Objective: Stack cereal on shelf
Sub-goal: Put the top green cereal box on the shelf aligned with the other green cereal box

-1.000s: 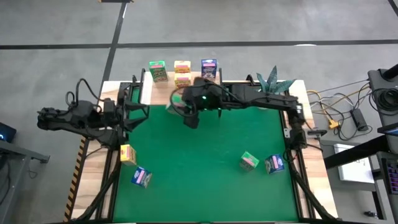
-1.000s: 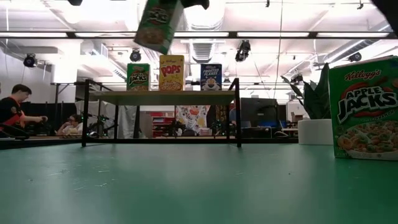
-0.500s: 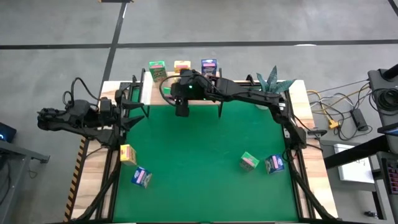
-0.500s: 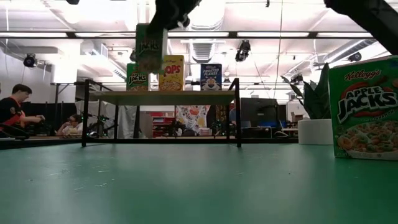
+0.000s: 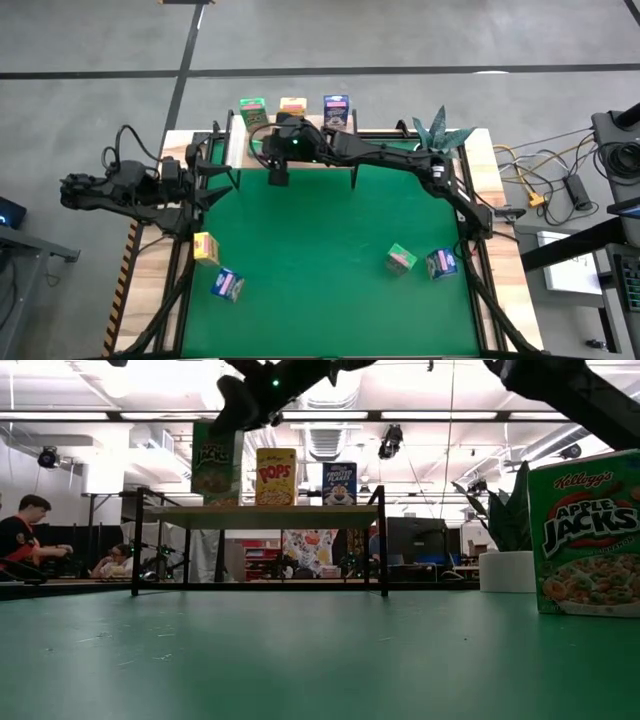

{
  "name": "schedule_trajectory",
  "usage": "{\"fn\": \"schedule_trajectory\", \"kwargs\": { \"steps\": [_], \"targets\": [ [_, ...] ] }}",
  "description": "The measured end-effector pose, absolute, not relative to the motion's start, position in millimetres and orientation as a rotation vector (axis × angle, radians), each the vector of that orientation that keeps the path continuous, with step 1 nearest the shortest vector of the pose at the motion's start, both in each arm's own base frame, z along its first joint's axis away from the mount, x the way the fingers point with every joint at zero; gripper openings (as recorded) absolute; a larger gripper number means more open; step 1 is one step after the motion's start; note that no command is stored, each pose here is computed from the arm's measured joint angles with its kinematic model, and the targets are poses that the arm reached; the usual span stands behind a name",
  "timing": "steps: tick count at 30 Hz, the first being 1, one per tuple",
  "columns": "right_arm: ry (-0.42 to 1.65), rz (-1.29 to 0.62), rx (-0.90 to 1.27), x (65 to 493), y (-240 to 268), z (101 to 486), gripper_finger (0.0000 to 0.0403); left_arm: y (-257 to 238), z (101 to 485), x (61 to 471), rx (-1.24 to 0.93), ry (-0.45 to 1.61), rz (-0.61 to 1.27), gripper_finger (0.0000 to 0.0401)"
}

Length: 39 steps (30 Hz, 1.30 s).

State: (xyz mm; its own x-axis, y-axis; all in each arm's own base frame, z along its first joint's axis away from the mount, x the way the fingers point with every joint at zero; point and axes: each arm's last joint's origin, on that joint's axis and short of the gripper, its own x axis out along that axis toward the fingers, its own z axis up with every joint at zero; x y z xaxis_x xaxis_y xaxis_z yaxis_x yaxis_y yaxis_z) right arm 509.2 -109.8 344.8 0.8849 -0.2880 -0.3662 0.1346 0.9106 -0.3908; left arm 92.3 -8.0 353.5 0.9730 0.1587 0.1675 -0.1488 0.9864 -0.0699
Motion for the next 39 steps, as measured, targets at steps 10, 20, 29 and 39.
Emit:
{"fn": "schedule_trajectory", "kwargs": {
  "steps": [10, 20, 29, 39],
  "targets": [
    [0.434, -0.250, -0.350, 514.9, -125.1, 331.1, 0.0184, -8.1, 353.2, 92.7, -0.052, -0.171, 0.156, 0.0217],
    [0.450, -0.267, -0.329, 516.8, -134.7, 321.7, 0.0238, -8.1, 353.1, 92.9, -0.045, -0.170, 0.157, 0.0217],
    [0.426, -0.275, -0.341, 512.1, -131.8, 337.2, 0.0249, -8.0, 352.8, 93.7, -0.045, -0.167, 0.167, 0.0217],
    [0.445, -0.237, -0.350, 481.3, -107.6, 382.8, 0.0239, -10.5, 347.6, 109.6, -0.028, -0.103, 0.188, 0.0217]
  ]
}}
